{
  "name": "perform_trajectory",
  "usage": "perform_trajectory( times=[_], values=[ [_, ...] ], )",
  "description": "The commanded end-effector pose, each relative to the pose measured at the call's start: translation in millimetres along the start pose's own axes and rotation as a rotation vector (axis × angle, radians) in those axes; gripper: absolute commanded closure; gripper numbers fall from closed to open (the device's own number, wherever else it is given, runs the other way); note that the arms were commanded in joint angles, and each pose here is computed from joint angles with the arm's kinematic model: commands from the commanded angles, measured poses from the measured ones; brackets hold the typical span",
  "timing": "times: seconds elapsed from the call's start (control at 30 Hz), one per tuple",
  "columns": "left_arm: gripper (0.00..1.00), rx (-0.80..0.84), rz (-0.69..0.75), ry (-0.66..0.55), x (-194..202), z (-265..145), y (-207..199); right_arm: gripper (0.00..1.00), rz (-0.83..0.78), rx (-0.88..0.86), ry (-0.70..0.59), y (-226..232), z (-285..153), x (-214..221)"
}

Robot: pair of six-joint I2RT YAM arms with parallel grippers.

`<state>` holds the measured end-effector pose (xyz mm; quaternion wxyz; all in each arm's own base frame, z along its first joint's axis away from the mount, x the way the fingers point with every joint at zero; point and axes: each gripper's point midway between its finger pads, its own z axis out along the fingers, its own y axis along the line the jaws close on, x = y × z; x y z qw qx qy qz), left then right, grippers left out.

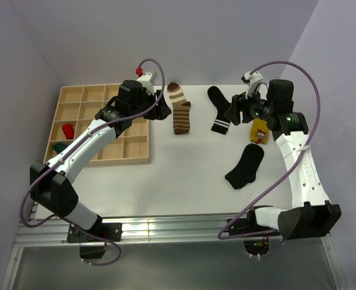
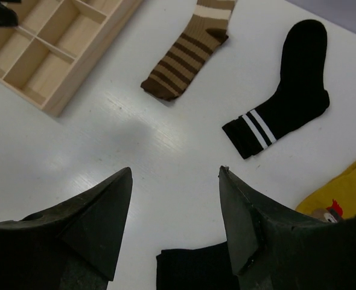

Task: Roll the socks
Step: Reset both arms

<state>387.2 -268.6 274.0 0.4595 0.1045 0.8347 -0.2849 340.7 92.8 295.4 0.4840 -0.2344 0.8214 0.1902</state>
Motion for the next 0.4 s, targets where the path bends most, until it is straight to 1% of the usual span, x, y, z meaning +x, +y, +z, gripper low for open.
perform_trajectory(
  times=[0.0, 0.1, 0.17, 0.3, 0.37],
  values=[
    [0.41, 0.123, -0.001, -0.082, -22.2, -17.7, -28.1, 0.33, 0.049, 0.019, -0.058, 1.6, -6.7, -10.6],
    [0.4, 0.135, 0.003, -0.084, -17.4, -21.4, -30.7, 0.32, 0.042, 0.048, -0.088, -1.2, -10.1, -15.7],
    [0.4, 0.107, 0.007, -0.081, -16.8, -23.5, -26.5, 0.31, 0.05, 0.056, -0.103, -1.9, -10.1, -16.9],
    [0.4, 0.102, 0.033, -0.089, -18.7, -30.1, -28.9, 0.31, 0.058, 0.046, -0.106, -1.3, -8.8, -18.2],
    [0.4, 0.102, 0.038, -0.09, -18.1, -32.2, -30.7, 0.3, 0.058, 0.043, -0.105, -1.2, -7.5, -18.3]
  ],
)
